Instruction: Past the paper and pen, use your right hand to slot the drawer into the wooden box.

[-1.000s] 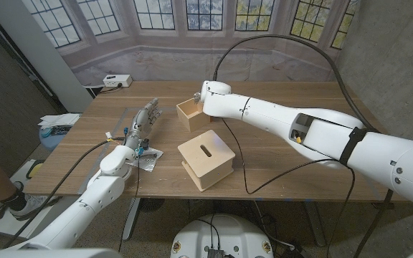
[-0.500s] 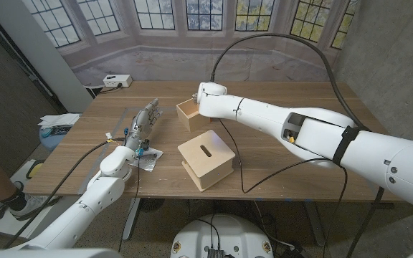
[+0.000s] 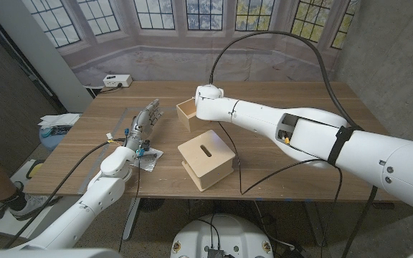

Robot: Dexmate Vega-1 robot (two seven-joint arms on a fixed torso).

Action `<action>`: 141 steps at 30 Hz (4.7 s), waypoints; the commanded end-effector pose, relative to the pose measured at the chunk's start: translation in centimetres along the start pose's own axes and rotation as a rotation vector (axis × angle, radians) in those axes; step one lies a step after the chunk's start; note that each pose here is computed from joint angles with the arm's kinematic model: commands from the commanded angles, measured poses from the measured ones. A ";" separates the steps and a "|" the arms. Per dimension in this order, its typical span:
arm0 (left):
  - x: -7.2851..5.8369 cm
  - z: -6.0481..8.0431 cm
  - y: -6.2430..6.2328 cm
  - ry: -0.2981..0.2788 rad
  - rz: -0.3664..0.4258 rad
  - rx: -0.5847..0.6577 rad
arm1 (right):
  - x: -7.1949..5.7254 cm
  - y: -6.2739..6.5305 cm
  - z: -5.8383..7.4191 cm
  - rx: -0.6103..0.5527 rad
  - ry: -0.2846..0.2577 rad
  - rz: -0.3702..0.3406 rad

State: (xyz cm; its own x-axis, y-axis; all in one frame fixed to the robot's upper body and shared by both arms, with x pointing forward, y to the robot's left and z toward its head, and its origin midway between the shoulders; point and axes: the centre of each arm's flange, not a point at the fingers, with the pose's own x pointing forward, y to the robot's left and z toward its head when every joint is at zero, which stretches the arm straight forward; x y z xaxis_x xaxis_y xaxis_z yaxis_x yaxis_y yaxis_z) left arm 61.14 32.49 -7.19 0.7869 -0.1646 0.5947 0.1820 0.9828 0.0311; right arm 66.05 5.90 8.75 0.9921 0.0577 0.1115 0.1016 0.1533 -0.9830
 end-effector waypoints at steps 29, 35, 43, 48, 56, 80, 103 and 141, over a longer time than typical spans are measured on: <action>0.1 -0.7 -1.2 0.020 -0.011 -0.008 | 0.7 2.2 -0.3 -0.112 0.025 -0.124; 0.2 -0.7 -1.4 0.020 -0.011 -0.008 | 0.6 2.2 -0.6 -0.110 0.010 -0.143; 0.3 -0.7 -1.6 0.024 -0.013 -0.007 | 0.4 2.1 -1.4 -0.102 -0.002 -0.172; 0.4 -0.7 -1.7 0.026 -0.015 -0.004 | 0.1 2.0 -1.6 -0.093 -0.014 -0.183; 0.5 -0.7 -1.9 0.026 -0.019 -0.002 | -0.4 1.7 -1.8 -0.098 -0.037 -0.209; 0.3 -0.3 -2.2 0.023 -0.027 0.002 | -2.1 0.2 -2.9 -0.101 -0.026 -0.218; -0.4 -0.3 -3.3 0.024 -0.040 -0.015 | -3.6 -0.9 -5.5 -0.135 0.013 -0.208; -1.6 0.5 -5.1 0.026 -0.069 -0.004 | -7.3 -1.8 -11.7 -0.218 0.024 -0.241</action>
State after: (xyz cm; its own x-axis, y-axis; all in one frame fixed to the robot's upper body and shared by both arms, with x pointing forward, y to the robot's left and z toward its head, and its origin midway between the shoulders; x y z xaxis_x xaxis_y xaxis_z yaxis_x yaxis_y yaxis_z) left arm 59.02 27.98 -7.95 0.7863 -0.2326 0.5723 0.2428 0.9682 0.0598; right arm 60.12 -4.28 8.16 0.9422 0.0359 0.3331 0.3341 -0.0265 -0.9422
